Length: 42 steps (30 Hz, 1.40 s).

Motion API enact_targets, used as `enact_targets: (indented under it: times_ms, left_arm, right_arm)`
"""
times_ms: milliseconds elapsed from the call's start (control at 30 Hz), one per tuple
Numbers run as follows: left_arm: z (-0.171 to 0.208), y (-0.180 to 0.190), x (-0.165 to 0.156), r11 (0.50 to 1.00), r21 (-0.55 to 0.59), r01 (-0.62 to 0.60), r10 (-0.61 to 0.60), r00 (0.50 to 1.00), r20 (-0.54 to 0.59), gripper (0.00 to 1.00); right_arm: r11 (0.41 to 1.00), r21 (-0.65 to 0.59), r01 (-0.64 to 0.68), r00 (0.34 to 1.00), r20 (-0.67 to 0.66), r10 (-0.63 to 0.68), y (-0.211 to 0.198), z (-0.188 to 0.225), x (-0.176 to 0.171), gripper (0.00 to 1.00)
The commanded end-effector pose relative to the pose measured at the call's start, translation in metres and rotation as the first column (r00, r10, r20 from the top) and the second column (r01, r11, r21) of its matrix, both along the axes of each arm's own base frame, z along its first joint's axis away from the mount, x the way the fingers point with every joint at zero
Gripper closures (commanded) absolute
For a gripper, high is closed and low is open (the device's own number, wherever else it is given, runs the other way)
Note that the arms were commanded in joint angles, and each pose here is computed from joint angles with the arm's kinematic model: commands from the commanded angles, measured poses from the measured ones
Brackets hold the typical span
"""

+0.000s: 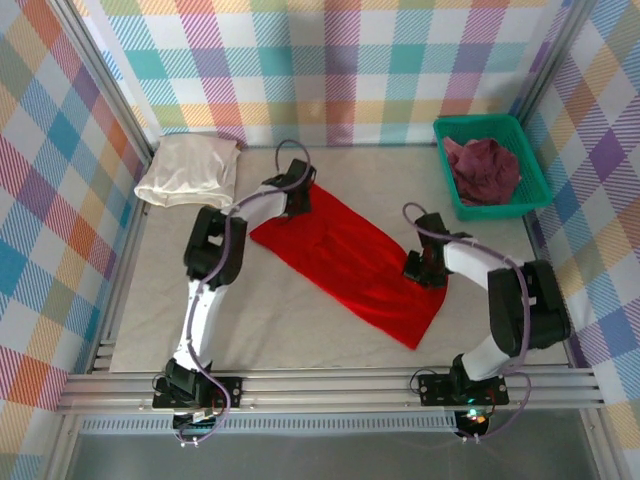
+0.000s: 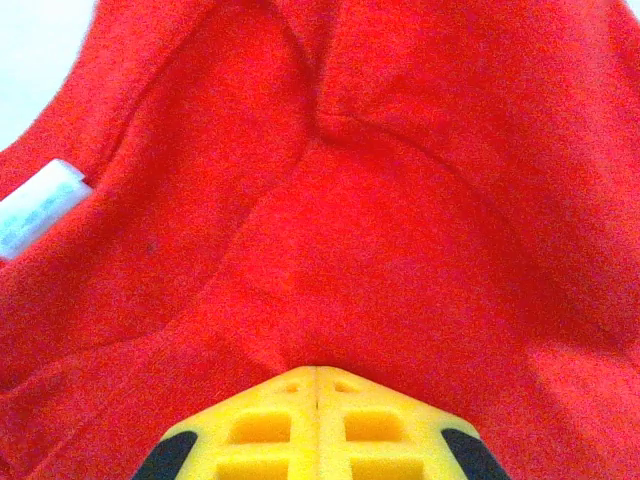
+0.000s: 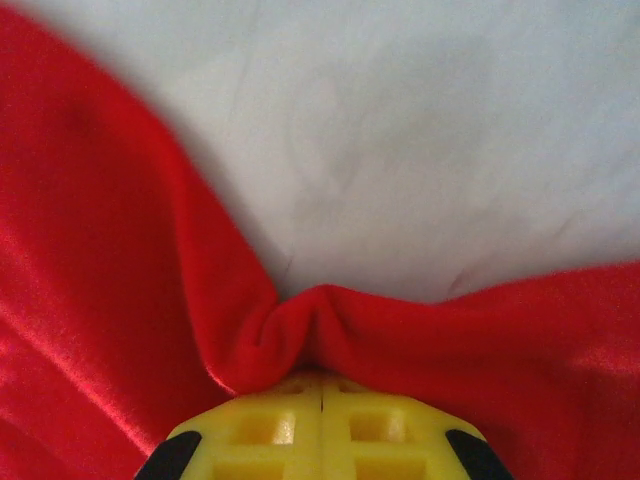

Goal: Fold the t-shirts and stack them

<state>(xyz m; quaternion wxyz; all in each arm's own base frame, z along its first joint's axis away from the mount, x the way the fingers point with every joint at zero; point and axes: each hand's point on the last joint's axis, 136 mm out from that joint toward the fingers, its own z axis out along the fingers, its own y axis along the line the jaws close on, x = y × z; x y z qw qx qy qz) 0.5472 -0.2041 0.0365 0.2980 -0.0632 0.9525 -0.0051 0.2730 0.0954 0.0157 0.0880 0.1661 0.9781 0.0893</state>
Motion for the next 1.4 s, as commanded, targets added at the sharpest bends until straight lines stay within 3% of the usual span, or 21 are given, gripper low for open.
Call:
enact_targets:
  times_ms: [0,133,200,267,467,533,633,833,967,1200,1367]
  left_arm:
    - [0.002,-0.016,0.029,0.994,0.011,0.107,-0.107,0.994,-0.029,0.96]
    - [0.016,-0.052,0.069,0.98,-0.088,0.177,-0.171,0.983,0.066,0.93]
    - [0.021,-0.065,0.075,0.969,-0.133,0.207,-0.194,0.976,0.104,0.92]
    - [0.032,-0.069,0.078,0.964,-0.148,0.221,-0.202,0.97,0.132,0.92]
    - [0.123,-0.016,0.073,0.992,-0.097,0.082,-0.056,0.968,0.246,0.95]
    - [0.167,0.001,0.055,0.982,-0.174,0.068,-0.002,0.937,0.351,0.93]
    - [0.193,0.016,0.016,0.967,-0.249,0.052,0.056,0.911,0.408,0.9]
    - [0.116,0.05,-0.056,0.955,-0.258,-0.148,0.205,0.956,0.211,0.97]
    - [0.066,0.055,-0.079,0.945,-0.247,-0.213,0.244,0.964,0.102,0.99]
    - [0.025,0.055,-0.074,0.951,-0.189,-0.246,0.254,0.967,0.021,1.0]
    - [-0.008,0.042,-0.052,0.964,-0.147,-0.22,0.211,0.975,-0.074,1.0]
  right_arm:
    - [0.999,0.046,-0.019,0.993,-0.118,0.025,0.026,-0.015,-0.053,1.0]
    - [0.978,0.132,-0.163,0.977,-0.118,0.179,0.078,-0.017,-0.091,0.99]
    - [0.931,0.198,-0.308,0.946,-0.039,0.322,0.111,0.0,-0.097,0.96]
    - [0.912,0.201,-0.357,0.933,0.038,0.357,0.121,0.023,-0.093,0.95]
    - [0.97,0.081,-0.231,0.953,0.218,0.209,0.077,0.086,-0.041,0.97]
    - [0.968,0.054,-0.246,0.935,0.275,0.222,0.076,0.101,-0.018,0.97]
    - [0.935,0.037,-0.352,0.892,0.315,0.323,0.103,0.112,0.02,0.99]
    - [0.898,-0.014,-0.439,0.861,0.278,0.425,0.153,0.091,0.102,1.0]
    - [0.887,-0.026,-0.46,0.868,0.2,0.456,0.172,0.058,0.138,1.0]
    - [0.915,-0.012,-0.402,0.902,0.167,0.399,0.165,0.021,0.172,1.0]
    - [0.97,0.025,-0.242,0.962,0.138,0.236,0.132,-0.001,0.173,1.0]
